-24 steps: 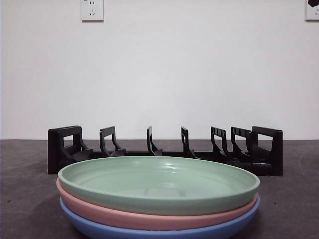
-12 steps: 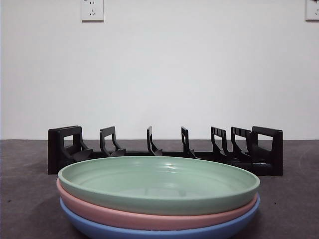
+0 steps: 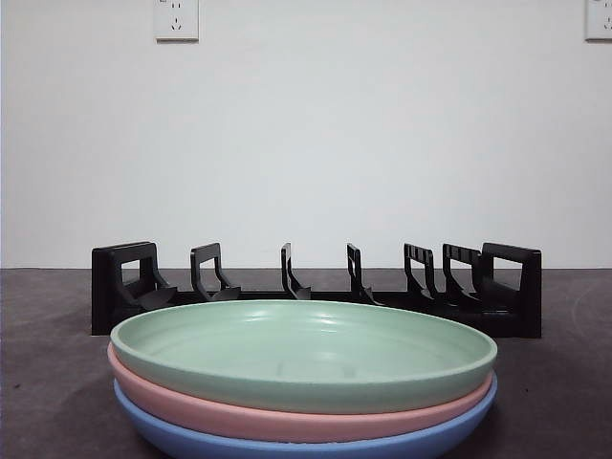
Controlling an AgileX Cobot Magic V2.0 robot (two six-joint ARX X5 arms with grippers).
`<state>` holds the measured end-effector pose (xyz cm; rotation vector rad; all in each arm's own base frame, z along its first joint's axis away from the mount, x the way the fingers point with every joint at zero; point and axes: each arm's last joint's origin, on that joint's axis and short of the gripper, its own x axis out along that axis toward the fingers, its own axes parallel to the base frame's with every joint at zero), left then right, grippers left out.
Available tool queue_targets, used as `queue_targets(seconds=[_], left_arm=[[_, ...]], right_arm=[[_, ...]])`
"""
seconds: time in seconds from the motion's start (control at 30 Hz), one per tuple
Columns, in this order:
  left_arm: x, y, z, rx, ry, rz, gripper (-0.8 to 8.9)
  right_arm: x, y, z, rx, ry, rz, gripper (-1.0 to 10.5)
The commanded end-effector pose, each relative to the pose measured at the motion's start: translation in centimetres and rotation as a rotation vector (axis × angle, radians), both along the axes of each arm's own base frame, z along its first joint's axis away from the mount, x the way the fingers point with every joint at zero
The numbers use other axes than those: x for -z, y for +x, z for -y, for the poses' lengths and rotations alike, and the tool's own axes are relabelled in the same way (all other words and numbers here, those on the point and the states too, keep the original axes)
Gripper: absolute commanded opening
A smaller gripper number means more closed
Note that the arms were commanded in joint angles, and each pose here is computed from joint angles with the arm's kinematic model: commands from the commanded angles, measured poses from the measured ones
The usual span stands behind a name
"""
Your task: Place the plate
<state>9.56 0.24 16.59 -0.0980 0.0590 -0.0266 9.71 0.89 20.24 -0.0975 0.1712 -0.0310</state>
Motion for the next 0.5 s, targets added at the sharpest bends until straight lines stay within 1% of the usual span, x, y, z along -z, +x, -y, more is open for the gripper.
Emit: queue_targets(seconds=[0.03,0.17,0.2,0.5], left_arm=[[0.6,0.1,0.0,0.001,-0.004,-0.015,0.07],[0.6,0.1,0.0,0.001,-0.004,-0.015,0.07],[0.6,0.1,0.0,0.001,-0.004,-0.015,0.07],[0.6,0.1,0.0,0.001,-0.004,-0.015,0.07]], right_arm=[[2.2,-0.2,0.3,0.024,0.049,0.033,0.2],[4.4,-0.1,0.5,0.037,0.055,0.074,0.2],[4.7,-0.1,0.6,0.035,0.053,0.062,0.2],[4.5,0.0,1.0,0.065,0.043,0.084,0.2]])
